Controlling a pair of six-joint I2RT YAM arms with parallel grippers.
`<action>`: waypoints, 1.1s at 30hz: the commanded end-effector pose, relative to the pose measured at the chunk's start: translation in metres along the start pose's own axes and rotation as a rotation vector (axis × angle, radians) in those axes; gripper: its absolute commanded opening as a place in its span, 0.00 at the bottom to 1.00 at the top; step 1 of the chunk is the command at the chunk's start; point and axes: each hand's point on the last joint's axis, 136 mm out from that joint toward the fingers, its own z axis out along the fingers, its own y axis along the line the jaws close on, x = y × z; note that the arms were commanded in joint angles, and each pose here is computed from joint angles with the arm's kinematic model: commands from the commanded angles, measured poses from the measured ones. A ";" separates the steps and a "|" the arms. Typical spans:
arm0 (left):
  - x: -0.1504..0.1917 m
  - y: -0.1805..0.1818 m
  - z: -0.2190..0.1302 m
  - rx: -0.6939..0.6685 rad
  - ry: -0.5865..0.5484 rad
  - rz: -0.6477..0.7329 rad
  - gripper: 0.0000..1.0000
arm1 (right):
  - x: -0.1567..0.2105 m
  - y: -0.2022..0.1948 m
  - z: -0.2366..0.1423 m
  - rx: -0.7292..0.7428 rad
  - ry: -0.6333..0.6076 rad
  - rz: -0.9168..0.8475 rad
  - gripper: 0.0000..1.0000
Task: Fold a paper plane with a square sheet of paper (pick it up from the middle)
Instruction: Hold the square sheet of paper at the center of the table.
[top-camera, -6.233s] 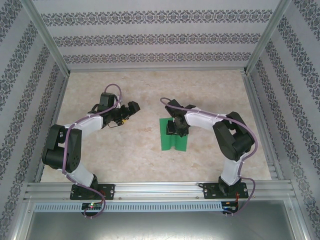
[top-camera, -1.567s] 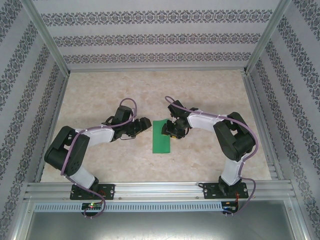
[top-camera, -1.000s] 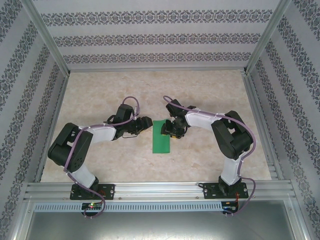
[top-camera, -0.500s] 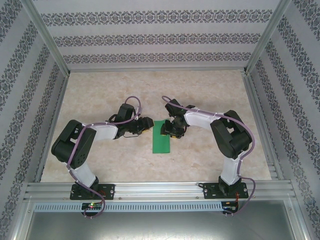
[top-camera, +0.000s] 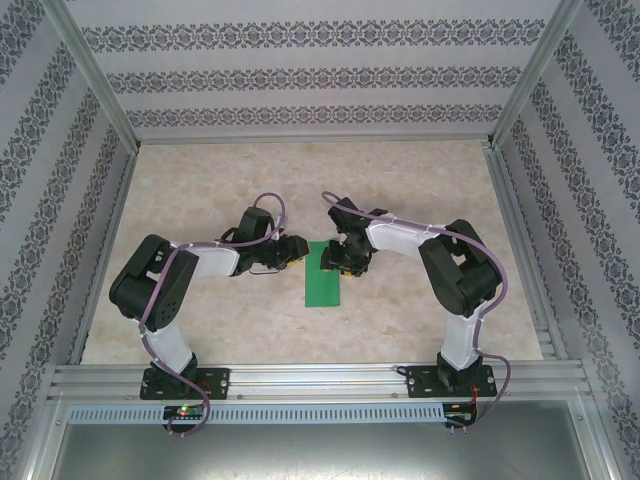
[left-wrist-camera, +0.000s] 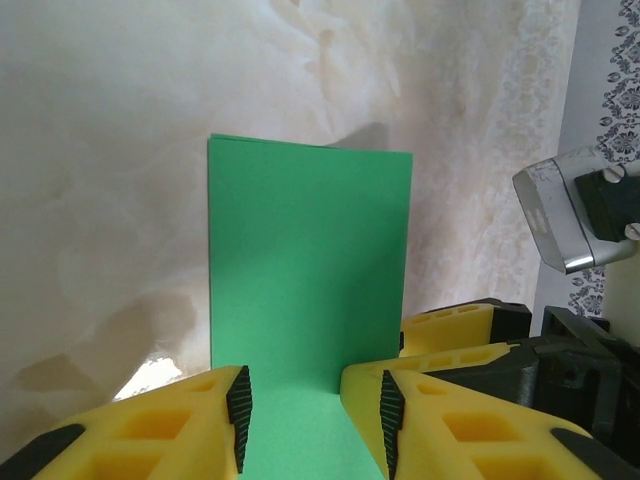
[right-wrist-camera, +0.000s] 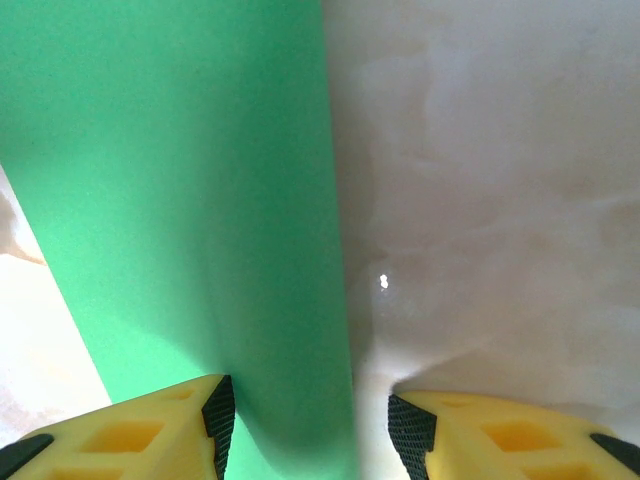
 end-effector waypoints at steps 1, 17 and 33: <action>-0.002 -0.018 0.006 0.051 0.009 0.034 0.40 | 0.037 -0.073 0.074 0.243 0.126 0.032 0.52; 0.004 -0.014 0.014 0.027 0.049 0.039 0.30 | 0.040 -0.077 0.076 0.249 0.141 0.057 0.53; 0.020 0.006 0.030 -0.084 0.153 0.017 0.12 | 0.040 -0.076 0.077 0.246 0.143 0.055 0.53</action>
